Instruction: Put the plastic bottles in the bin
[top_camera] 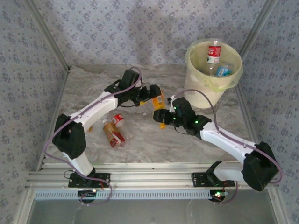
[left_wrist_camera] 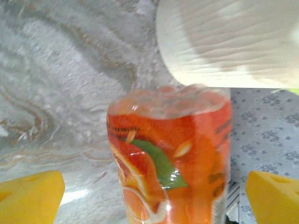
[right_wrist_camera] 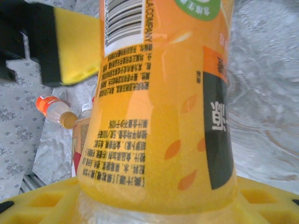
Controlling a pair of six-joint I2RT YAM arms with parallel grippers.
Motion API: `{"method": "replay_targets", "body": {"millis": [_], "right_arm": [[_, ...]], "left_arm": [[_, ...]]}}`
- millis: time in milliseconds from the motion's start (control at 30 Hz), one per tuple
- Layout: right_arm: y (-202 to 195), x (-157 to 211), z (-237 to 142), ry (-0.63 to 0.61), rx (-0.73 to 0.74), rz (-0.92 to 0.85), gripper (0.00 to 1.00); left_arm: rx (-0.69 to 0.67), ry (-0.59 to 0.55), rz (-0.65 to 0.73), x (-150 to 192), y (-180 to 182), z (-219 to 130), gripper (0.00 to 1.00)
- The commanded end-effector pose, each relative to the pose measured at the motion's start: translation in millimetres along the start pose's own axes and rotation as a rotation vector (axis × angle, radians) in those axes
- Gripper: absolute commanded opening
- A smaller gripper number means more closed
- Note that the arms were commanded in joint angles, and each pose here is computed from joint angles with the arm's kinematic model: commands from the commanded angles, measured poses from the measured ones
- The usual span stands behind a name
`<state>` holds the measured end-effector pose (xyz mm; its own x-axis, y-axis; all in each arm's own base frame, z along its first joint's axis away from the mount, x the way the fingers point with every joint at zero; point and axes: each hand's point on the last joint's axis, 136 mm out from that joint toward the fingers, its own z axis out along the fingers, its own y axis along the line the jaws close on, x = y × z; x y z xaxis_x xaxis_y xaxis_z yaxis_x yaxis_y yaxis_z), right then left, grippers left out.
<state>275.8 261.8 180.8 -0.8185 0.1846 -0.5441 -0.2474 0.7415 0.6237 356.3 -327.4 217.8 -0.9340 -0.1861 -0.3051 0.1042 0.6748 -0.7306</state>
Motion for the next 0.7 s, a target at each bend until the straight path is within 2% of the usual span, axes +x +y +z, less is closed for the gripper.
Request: {"method": "replay_targets", "body": {"millis": [0,167,400,667], "right_arm": [[-19,2,-19,-0.009,0.068,-0.019,0.61],[-34,-3,-53,-0.036,0.123,-0.037,0.61],[-34,-28,-115,-0.051,0.185,-0.135,0.61],[-12,-76,-172,-0.108,0.208,-0.181,0.62]], "left_arm": [[0.115,-0.045,0.103,-12,-42,-30,1.00],[0.205,-0.064,0.278,-11,-67,-48,1.00],[0.239,-0.118,0.493,-11,-69,-74,1.00],[0.285,-0.211,0.671,-10,-78,-105,1.00]]}}
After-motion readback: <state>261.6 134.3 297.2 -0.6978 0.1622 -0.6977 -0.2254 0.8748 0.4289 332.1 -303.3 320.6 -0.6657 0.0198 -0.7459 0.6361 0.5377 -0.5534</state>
